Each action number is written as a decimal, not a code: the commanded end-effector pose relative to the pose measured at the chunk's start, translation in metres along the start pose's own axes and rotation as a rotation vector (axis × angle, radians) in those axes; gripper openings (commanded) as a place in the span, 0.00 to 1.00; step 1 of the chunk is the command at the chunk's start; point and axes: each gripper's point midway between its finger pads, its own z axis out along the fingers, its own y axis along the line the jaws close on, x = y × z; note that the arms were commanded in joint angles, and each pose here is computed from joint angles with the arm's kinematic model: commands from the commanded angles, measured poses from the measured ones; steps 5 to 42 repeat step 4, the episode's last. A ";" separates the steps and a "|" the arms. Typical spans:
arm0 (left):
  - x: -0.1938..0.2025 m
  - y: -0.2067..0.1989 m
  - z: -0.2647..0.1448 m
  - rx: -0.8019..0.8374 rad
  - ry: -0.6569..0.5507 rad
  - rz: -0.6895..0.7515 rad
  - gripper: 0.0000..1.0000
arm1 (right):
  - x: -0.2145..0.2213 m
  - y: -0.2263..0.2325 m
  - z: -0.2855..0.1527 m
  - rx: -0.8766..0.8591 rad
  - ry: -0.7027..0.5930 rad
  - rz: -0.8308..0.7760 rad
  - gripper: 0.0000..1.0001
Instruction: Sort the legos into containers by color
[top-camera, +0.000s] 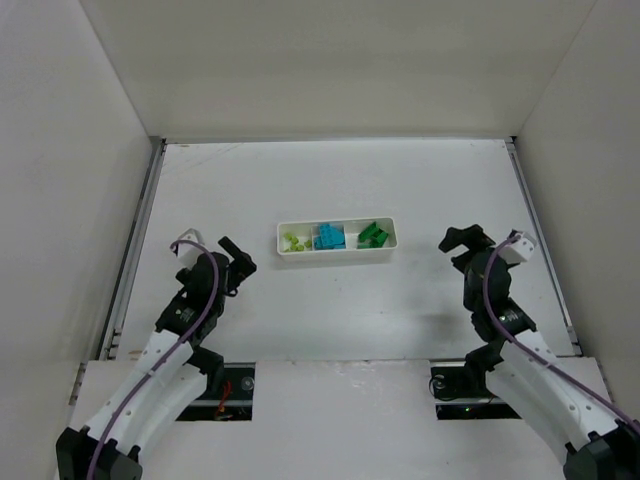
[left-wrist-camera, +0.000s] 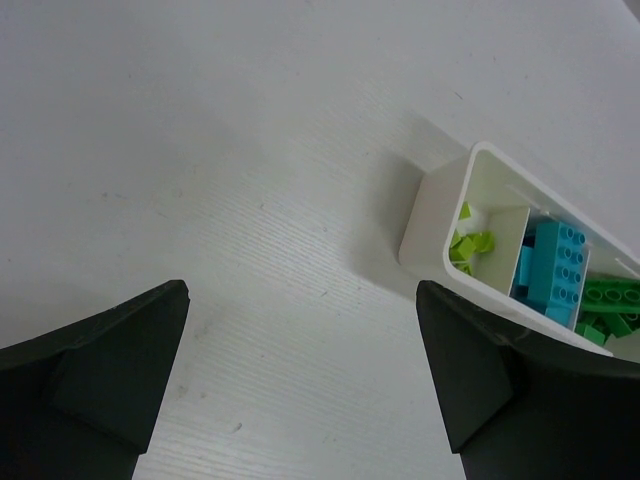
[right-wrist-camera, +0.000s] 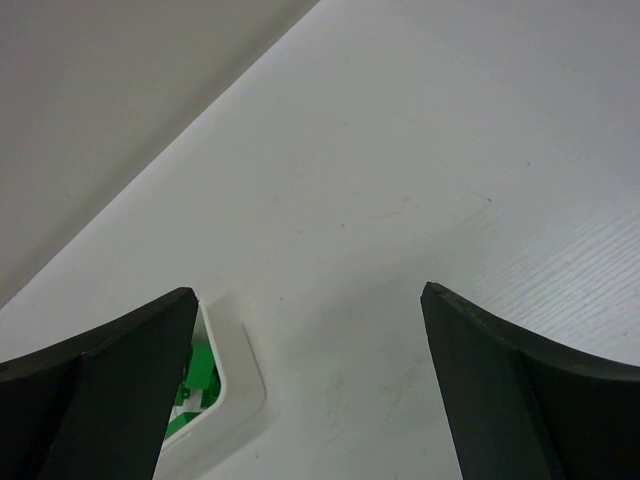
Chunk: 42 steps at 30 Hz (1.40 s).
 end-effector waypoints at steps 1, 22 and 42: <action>-0.003 -0.005 0.001 0.013 -0.013 -0.018 1.00 | 0.000 0.006 -0.003 -0.001 0.004 0.018 1.00; -0.003 -0.004 0.002 0.001 -0.011 -0.007 1.00 | 0.011 0.006 -0.005 0.000 0.020 0.016 1.00; -0.003 -0.004 0.002 0.001 -0.011 -0.007 1.00 | 0.011 0.006 -0.005 0.000 0.020 0.016 1.00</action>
